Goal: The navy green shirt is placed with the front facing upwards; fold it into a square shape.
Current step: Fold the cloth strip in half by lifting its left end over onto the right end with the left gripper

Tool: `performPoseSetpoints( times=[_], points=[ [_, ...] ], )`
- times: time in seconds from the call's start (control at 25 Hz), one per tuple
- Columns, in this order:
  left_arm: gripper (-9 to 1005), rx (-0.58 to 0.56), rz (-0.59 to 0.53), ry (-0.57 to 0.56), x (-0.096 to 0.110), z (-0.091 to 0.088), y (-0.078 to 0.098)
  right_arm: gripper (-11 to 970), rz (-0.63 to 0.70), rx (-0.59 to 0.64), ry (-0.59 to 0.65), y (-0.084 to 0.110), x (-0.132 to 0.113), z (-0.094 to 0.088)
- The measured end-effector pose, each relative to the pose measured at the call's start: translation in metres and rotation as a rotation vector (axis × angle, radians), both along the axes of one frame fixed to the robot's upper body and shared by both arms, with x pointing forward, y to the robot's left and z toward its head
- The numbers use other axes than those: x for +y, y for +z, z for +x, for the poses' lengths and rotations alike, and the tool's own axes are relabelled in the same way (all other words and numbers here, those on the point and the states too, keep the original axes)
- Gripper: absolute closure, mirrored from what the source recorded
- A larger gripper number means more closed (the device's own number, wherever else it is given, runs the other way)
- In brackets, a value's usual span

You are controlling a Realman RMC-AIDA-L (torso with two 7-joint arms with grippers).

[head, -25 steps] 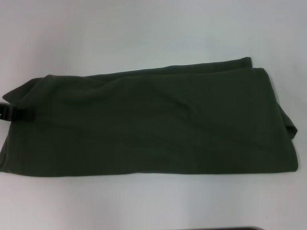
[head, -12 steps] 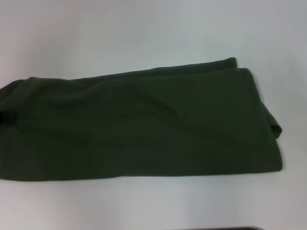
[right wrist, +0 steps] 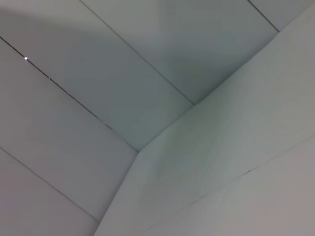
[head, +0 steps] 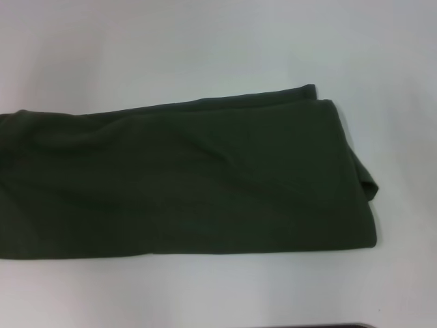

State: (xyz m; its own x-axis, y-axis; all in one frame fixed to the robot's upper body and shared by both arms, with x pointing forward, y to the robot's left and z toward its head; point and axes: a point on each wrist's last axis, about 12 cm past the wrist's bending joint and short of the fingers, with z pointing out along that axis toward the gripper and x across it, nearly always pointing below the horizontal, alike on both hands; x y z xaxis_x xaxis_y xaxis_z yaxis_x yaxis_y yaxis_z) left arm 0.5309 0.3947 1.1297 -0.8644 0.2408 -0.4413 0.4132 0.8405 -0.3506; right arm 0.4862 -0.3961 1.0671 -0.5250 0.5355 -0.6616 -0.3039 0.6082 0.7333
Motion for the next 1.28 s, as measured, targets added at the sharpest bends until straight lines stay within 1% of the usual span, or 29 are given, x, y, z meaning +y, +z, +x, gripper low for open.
performPoseSetpoints(
  times=[0.28,0.56,0.8,1.08,1.28],
  points=[
    [951,-0.005,0.017,0.004,0.002,0.001,0.001,29,0.000,0.008,0.014,-0.002,0.004,0.000],
    [951,-0.007,0.008,0.011,0.002,-0.001,-0.001,29,-0.002,0.013,0.026,-0.003,0.008,0.001],
    [951,-0.024,-0.002,0.039,0.008,-0.004,-0.001,29,-0.005,0.010,0.037,-0.004,0.012,0.002],
    [951,-0.030,0.004,0.035,0.011,-0.005,-0.001,29,0.000,0.010,0.039,-0.005,0.014,0.002],
    [950,-0.024,-0.026,0.016,0.007,-0.007,0.000,29,0.002,0.004,0.042,-0.004,0.016,0.004]
  ],
)
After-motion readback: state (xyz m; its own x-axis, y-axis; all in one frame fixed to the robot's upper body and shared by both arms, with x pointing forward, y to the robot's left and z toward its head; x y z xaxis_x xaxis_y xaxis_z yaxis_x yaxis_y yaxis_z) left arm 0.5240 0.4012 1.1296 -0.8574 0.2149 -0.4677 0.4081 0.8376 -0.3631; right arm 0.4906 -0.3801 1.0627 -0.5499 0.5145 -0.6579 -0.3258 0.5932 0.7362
